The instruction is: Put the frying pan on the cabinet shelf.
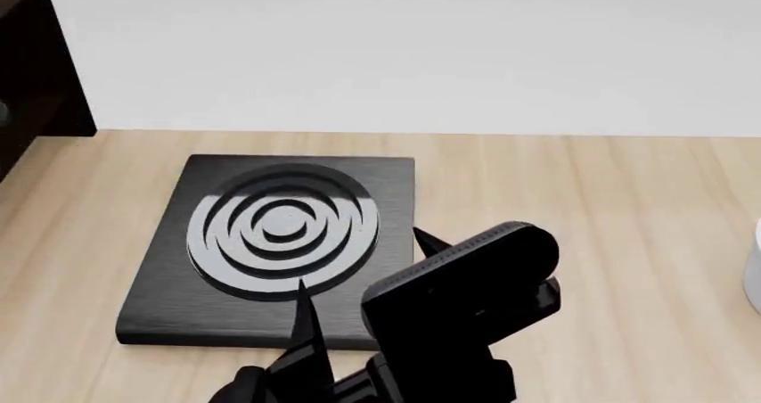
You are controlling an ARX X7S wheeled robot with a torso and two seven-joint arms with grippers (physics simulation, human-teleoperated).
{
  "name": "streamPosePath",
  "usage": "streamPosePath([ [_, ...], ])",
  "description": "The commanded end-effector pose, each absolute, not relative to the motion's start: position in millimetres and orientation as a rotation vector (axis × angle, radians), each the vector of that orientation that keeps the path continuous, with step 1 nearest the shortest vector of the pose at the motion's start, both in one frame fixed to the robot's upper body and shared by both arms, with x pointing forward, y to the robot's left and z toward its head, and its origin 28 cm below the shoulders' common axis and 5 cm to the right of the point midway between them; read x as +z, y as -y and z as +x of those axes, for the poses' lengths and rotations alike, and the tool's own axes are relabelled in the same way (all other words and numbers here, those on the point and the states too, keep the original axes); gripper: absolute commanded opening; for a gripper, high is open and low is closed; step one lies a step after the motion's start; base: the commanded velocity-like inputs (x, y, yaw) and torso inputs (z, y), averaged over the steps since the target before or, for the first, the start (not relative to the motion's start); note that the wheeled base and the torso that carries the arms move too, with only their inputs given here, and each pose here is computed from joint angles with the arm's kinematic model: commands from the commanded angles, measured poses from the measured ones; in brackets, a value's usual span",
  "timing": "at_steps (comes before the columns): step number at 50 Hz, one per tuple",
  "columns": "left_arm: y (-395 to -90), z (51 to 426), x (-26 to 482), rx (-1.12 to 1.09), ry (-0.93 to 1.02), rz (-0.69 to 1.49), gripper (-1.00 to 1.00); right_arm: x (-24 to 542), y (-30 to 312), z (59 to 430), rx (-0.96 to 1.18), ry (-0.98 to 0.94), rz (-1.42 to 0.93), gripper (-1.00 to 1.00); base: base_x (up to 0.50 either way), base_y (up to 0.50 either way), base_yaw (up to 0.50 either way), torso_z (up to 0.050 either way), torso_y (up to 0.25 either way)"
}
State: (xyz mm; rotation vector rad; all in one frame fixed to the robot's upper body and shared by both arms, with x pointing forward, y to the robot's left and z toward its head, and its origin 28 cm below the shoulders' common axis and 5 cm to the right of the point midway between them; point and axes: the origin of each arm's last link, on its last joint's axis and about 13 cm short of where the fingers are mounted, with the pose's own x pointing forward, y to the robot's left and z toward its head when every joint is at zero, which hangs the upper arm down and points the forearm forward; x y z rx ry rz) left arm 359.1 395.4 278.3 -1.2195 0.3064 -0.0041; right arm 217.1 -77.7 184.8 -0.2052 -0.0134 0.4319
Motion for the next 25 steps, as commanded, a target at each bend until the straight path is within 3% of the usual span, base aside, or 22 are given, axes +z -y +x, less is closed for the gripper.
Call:
streamPosePath([
  [1, -392.4, 362.2, 282.1, -0.115, -0.189, -1.374, -1.00, 185.1, 77.0, 217.2, 0.433, 0.011, -0.204, 1.00, 0.00, 0.00, 0.00, 0.000, 0.000],
  [18, -401.8, 359.0, 282.6, -0.039, -0.189, -1.327, -1.00, 182.3, 77.7, 215.8, 0.433, 0.012, -0.197, 1.00, 0.00, 0.00, -0.01, 0.001, 0.000],
  [19, -401.9, 358.9, 281.1, -0.032, -0.197, -1.298, 1.00, 182.0, 77.8, 215.8, 0.431, 0.012, -0.197, 1.00, 0.00, 0.00, -0.01, 0.000, 0.000],
  [25, -404.4, 358.3, 278.5, -0.025, -0.185, -1.293, 1.00, 180.4, 76.4, 215.8, 0.435, 0.011, -0.192, 1.00, 0.00, 0.01, 0.00, 0.000, 0.000],
])
